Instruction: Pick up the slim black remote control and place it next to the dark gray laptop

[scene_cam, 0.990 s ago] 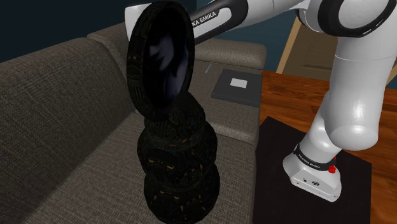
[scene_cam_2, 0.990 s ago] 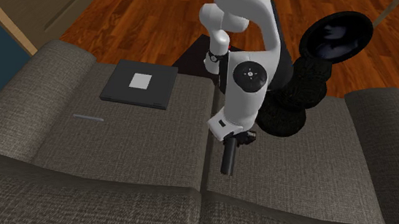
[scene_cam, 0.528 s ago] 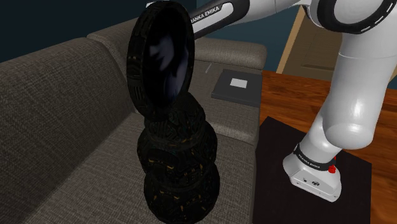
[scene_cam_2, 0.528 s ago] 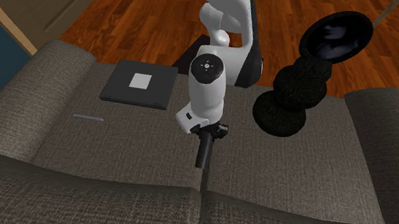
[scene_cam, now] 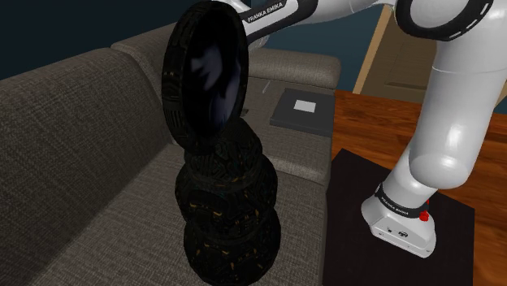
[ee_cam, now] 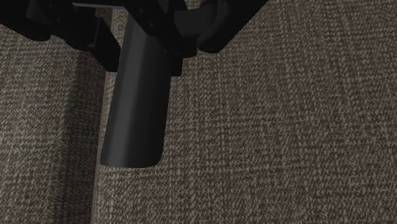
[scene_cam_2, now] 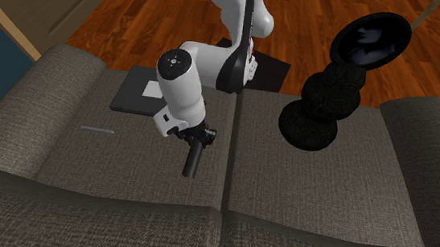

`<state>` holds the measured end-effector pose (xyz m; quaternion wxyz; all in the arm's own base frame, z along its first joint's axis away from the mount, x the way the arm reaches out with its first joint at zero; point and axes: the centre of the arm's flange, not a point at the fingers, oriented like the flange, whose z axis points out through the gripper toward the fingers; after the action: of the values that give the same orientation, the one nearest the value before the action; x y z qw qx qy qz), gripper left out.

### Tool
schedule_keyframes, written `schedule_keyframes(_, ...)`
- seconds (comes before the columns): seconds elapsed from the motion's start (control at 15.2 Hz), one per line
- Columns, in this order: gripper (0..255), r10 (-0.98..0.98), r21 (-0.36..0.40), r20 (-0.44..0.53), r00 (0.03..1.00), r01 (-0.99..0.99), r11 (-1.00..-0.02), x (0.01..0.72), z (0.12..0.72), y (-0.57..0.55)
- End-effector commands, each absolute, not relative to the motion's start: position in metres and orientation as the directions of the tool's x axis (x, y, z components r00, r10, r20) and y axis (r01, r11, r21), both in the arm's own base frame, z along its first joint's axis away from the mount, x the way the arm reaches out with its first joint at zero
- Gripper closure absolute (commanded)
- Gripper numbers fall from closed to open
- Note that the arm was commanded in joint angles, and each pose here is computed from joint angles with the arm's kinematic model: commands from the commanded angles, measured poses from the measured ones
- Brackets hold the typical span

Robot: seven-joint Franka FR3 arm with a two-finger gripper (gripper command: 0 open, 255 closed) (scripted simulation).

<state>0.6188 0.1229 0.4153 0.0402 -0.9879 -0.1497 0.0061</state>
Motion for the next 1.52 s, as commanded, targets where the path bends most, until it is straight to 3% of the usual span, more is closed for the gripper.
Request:
schedule_keyframes(0.0,255,0.298,-0.081,0.0,0.954,0.297,-0.951,0.627,0.416,0.1)
schedule_keyframes(0.73,255,0.298,-0.081,0.0,0.954,0.297,-0.951,0.673,0.416,-0.049)
schedule_keyframes(1.45,255,0.298,-0.081,0.0,0.954,0.297,-0.951,0.673,0.358,-0.049)
